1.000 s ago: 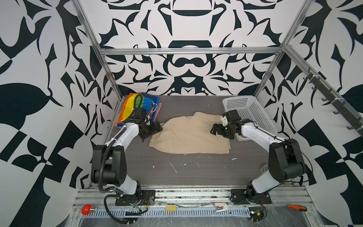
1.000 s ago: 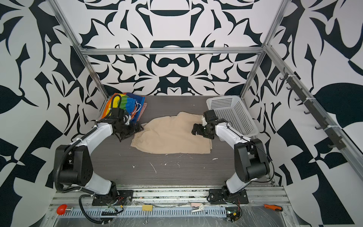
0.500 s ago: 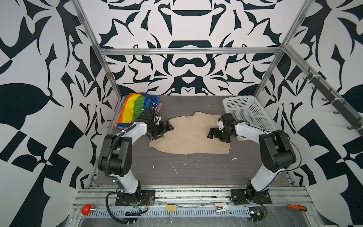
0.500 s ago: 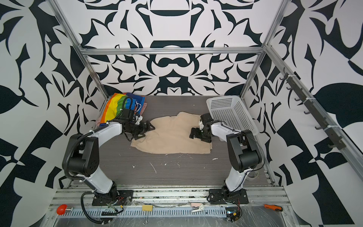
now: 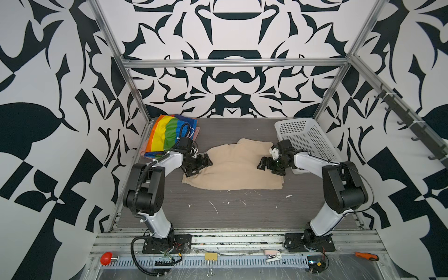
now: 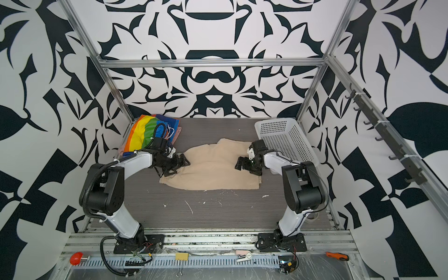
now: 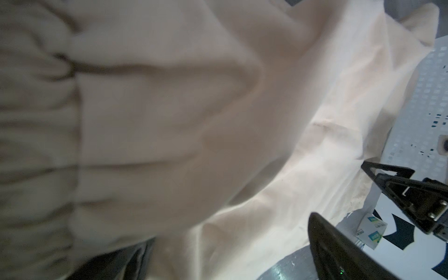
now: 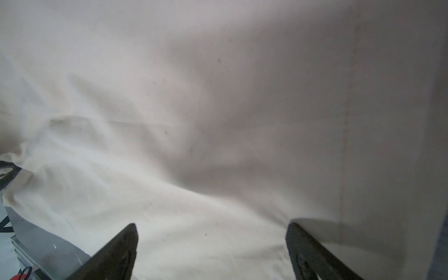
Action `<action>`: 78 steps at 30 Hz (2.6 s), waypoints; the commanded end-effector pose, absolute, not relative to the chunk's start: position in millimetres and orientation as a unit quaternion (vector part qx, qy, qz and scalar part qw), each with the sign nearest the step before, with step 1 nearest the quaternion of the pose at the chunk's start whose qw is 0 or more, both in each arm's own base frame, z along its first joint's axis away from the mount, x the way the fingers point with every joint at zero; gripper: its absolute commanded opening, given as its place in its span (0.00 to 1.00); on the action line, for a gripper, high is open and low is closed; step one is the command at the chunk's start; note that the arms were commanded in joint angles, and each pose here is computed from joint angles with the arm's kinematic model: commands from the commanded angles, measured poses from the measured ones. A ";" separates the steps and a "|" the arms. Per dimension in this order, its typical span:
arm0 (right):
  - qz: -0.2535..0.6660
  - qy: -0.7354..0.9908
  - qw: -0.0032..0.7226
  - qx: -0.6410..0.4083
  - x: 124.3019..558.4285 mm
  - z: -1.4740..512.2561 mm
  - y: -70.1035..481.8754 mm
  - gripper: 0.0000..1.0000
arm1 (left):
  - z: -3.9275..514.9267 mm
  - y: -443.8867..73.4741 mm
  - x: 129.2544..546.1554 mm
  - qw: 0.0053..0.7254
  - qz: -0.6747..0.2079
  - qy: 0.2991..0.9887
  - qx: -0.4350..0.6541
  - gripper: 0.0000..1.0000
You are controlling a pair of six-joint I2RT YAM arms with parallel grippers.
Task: Fold and stack the shorts
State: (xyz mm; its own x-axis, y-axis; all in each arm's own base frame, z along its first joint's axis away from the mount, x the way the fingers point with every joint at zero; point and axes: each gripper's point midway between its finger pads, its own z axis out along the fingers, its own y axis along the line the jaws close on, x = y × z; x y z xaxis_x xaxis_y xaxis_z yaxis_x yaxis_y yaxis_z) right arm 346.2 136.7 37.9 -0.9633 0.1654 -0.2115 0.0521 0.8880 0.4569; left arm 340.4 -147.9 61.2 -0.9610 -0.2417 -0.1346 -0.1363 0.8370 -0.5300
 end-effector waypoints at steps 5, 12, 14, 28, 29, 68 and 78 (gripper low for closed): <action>0.185 0.976 0.092 0.069 325.8 16.9 115.8 0.98 | 90.7 -88.1 318.6 0.138 -0.184 0.967 -0.111 0.99; 0.196 0.973 0.100 0.065 327.2 24.1 119.2 0.98 | 55.6 -71.0 320.0 0.100 -0.214 0.957 -0.167 0.99; 0.201 0.972 0.100 0.064 327.2 25.4 120.7 0.98 | 50.3 -67.2 324.9 0.098 -0.206 0.958 -0.172 0.99; 0.218 0.968 0.110 0.062 331.2 29.1 125.8 0.98 | 20.1 -71.9 341.4 0.073 -0.156 0.974 -0.151 0.87; 0.219 0.968 0.110 0.062 332.1 29.1 126.2 0.98 | 16.2 -72.7 340.6 0.064 -0.148 0.976 -0.146 0.87; 0.243 0.956 0.149 0.073 328.2 71.6 131.6 0.98 | 131.7 -100.3 336.4 0.078 0.030 0.995 0.053 0.00; 0.352 0.907 0.218 0.079 379.2 130.7 232.5 0.97 | 162.4 -131.7 348.4 0.109 0.039 0.989 0.094 0.00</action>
